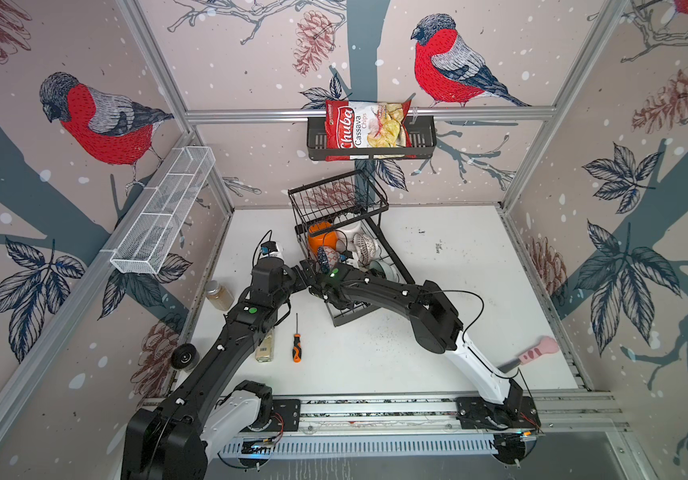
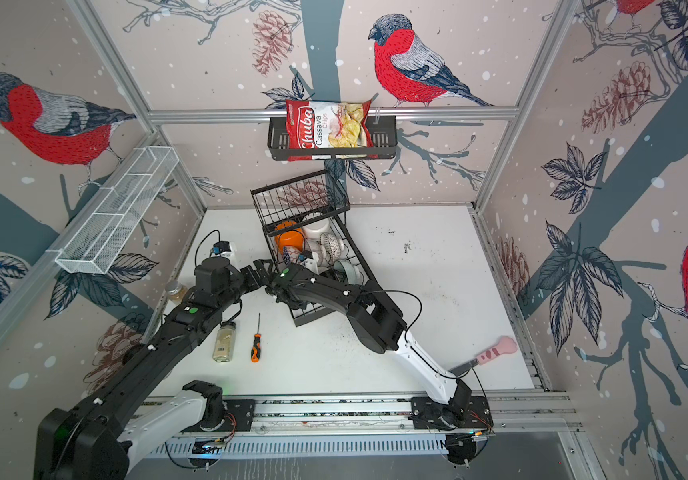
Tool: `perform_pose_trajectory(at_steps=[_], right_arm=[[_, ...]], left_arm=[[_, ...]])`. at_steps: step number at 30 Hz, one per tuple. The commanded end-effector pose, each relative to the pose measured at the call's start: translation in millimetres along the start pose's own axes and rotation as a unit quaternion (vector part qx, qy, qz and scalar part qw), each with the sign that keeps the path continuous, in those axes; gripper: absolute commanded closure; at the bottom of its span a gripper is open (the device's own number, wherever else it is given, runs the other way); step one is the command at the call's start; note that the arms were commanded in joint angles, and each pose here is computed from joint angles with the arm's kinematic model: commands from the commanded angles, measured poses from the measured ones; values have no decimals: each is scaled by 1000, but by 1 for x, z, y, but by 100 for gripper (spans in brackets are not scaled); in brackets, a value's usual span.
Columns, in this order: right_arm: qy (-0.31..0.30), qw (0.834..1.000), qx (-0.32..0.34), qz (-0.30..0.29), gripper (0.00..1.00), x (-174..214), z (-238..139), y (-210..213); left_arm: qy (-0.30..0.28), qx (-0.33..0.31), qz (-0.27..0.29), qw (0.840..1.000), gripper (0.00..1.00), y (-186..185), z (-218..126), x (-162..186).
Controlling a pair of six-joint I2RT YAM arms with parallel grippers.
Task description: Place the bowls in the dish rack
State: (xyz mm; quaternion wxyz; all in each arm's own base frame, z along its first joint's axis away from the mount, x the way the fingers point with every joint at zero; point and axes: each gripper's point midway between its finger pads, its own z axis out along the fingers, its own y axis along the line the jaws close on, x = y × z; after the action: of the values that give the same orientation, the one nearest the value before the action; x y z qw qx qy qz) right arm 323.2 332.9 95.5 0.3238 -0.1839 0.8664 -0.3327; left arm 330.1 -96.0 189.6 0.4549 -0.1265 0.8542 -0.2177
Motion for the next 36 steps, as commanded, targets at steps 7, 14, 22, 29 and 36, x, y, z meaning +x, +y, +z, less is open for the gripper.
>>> perform_pose_trajectory(at_steps=[7,14,22,29,36], right_arm=[[-48,996,-64,49,30,-35,-29,4],[-72,991,-92,65,28,-52,-49,-2],[-115,977,-145,103,19,-81,-80,-19],[-155,962,-182,135,7,-96,-102,-38],[-173,961,-144,160,0,-107,-99,-77]], left_arm=[[54,-31,14,998,4,17,0,27],[49,-32,15,998,4,16,-1,24],[39,-36,18,998,4,16,-3,17],[26,-41,21,999,4,15,-7,10],[21,-42,22,999,4,15,-9,7]])
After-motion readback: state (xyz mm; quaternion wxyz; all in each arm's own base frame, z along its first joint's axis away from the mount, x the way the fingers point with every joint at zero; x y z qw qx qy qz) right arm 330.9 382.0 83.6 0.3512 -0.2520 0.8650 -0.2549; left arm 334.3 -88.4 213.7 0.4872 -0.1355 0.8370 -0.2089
